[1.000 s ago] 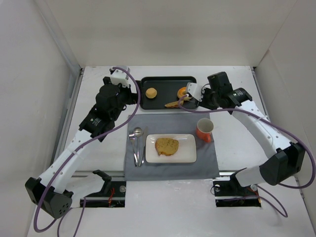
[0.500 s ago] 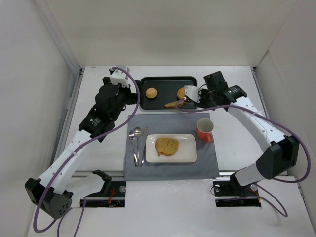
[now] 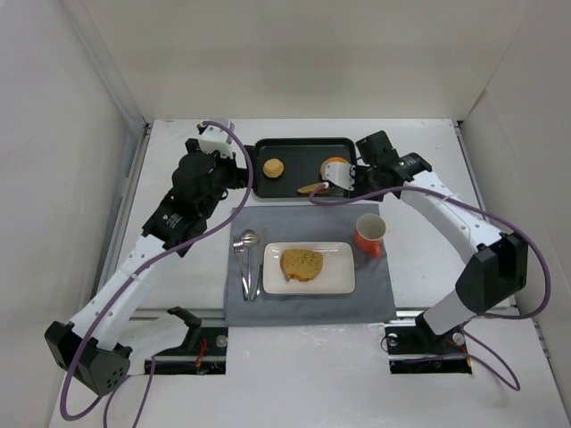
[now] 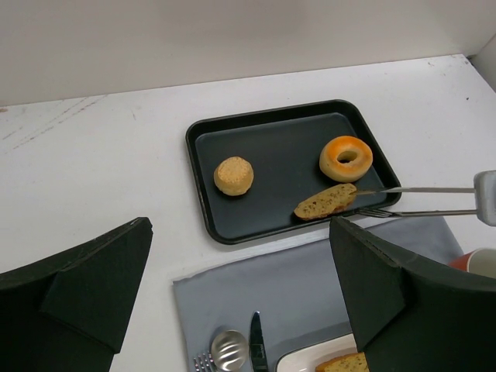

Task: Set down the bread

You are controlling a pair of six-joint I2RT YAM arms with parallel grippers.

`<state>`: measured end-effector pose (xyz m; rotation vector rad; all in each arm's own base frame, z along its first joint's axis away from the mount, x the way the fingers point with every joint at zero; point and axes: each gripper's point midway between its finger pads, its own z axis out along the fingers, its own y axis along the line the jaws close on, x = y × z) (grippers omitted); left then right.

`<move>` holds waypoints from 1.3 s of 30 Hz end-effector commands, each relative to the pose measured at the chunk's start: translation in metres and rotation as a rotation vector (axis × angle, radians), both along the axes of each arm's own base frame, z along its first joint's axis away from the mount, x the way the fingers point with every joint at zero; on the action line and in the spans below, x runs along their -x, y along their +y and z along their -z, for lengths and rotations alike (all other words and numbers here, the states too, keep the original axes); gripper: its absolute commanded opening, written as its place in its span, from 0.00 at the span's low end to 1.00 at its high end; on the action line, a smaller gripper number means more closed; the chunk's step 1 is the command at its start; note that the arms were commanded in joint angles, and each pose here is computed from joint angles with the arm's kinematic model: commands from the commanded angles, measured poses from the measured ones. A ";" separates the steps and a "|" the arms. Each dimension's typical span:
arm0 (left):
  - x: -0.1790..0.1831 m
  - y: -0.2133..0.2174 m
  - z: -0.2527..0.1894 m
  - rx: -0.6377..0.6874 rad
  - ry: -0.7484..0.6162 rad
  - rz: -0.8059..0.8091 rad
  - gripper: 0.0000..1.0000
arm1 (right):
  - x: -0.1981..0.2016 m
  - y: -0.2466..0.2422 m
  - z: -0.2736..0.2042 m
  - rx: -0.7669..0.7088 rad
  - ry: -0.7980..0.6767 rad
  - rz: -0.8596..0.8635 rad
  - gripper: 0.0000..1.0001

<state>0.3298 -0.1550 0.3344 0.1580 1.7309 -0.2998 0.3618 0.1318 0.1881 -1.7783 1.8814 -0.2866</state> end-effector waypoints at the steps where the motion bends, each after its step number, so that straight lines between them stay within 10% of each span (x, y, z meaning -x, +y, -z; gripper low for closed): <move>1: 0.002 0.003 -0.025 0.036 -0.080 -0.004 0.97 | -0.011 0.008 -0.020 -0.005 -0.057 -0.016 0.42; 16: 0.002 0.003 -0.025 0.036 -0.080 -0.004 0.97 | -0.023 0.016 0.008 0.037 0.009 -0.021 0.42; 26: -0.001 0.003 -0.022 0.029 -0.071 -0.013 0.97 | -0.011 0.024 -0.031 -0.075 -0.063 -0.012 0.21; 39: -0.007 -0.001 -0.012 0.014 -0.046 -0.012 0.97 | 0.103 0.033 -0.095 -0.293 -0.092 -0.142 0.19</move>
